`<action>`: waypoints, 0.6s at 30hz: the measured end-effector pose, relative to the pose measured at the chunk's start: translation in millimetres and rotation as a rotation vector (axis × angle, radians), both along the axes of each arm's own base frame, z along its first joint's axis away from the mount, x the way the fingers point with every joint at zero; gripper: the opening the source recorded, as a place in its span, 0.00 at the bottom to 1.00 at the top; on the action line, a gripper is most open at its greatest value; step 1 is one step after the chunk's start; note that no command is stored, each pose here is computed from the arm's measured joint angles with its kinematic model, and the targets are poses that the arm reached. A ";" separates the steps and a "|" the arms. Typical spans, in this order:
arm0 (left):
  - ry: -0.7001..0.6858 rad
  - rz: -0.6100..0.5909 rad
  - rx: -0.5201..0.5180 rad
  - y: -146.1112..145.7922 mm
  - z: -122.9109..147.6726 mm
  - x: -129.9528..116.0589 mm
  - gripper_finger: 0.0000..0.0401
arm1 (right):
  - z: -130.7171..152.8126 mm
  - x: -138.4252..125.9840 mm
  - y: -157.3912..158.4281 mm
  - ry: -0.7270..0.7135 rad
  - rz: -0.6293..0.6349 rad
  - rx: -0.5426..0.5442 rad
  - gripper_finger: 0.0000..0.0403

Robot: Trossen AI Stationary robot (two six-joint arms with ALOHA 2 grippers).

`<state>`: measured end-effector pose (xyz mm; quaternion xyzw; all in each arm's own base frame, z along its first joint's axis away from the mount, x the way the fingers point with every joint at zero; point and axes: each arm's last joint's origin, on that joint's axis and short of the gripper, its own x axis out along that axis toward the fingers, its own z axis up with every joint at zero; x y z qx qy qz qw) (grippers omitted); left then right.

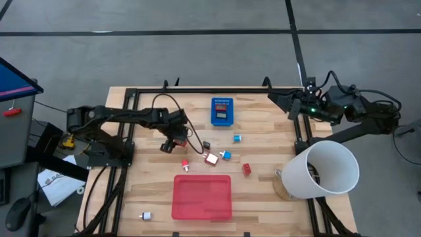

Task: Pick & Place Office items
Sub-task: Put the red digital clock into the blue bin

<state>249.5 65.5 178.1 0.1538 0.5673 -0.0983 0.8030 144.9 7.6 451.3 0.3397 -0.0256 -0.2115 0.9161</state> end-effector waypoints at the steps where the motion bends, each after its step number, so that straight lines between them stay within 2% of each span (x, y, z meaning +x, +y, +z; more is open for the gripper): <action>1: 0.016 0.005 -0.013 0.7 -3.6 0.4 0.63 | -0.3 1.9 0.3 0.001 0.000 0.000 0.30; 5: 0.060 0.010 -0.031 0.9 -16.2 4.4 0.62 | -2.2 7.6 1.4 0.012 0.000 0.005 0.31; 12: 0.028 0.016 -0.014 6.0 -30.1 16.4 0.60 | -2.7 12.7 2.2 0.010 0.000 0.007 0.30; 18: 0.083 0.015 -0.041 6.4 -46.8 19.8 0.56 | -2.6 12.7 2.8 0.005 0.003 0.015 0.30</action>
